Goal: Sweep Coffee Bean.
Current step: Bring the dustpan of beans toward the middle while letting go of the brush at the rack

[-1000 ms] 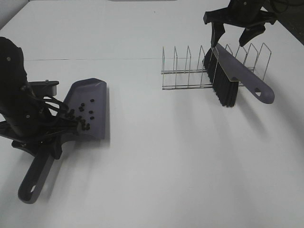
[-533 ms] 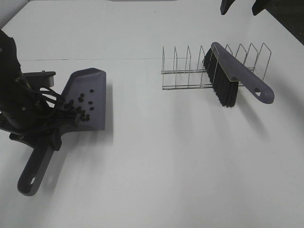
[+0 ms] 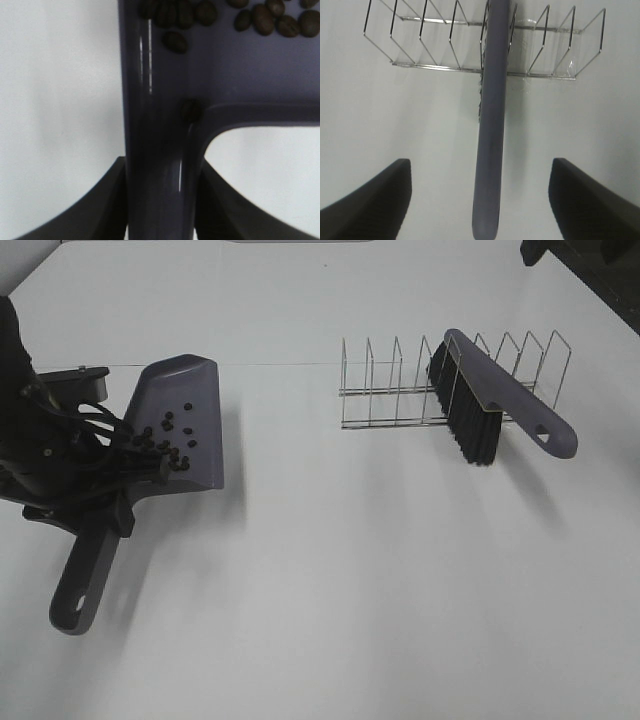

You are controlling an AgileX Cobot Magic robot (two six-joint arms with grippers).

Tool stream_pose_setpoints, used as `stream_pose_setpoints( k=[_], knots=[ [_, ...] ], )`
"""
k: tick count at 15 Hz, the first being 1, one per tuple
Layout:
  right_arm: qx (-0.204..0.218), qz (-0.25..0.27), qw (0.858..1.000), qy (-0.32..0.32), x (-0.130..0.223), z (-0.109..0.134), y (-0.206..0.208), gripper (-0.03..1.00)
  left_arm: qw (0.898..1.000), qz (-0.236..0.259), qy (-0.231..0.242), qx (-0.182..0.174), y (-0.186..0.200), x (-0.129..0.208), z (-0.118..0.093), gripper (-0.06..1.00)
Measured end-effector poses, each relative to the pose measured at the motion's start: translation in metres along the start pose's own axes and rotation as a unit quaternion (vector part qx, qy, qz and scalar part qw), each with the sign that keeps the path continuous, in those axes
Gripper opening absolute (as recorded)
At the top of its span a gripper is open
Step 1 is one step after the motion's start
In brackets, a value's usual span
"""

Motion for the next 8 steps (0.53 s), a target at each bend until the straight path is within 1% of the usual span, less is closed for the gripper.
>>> stream_pose_setpoints(
  k=[4, 6, 7, 8],
  knots=[
    [-0.004, -0.039, 0.999, 0.002, 0.058, -0.006, 0.021, 0.72, 1.000, 0.009, 0.004, -0.001, -0.015, -0.009, -0.002, 0.33],
    [-0.005, -0.045, 0.999, 0.002, 0.084, -0.009, 0.025, 0.72, 1.000, 0.016, 0.005, -0.004, -0.021, -0.009, -0.001, 0.33],
    [-0.012, -0.038, 0.999, -0.003, 0.122, -0.009, 0.029, 0.72, 1.000, 0.023, 0.006, -0.006, -0.028, -0.009, 0.000, 0.33],
    [-0.013, -0.035, 0.999, -0.004, 0.138, -0.011, 0.031, 0.72, 1.000, 0.022, 0.005, -0.006, -0.030, -0.012, -0.001, 0.33]
  ],
)
Point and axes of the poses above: a point on each arm's last joint axis where the gripper is mounted, y pointing back along that axis away from the gripper, z along the wrist's bending axis when the last joint is at zero, x = y × z, the point moved 10 cm from there along -y, pointing out along that axis toward the gripper, and after that the axes turned 5 degrees about -y, right-handed, at the moved point
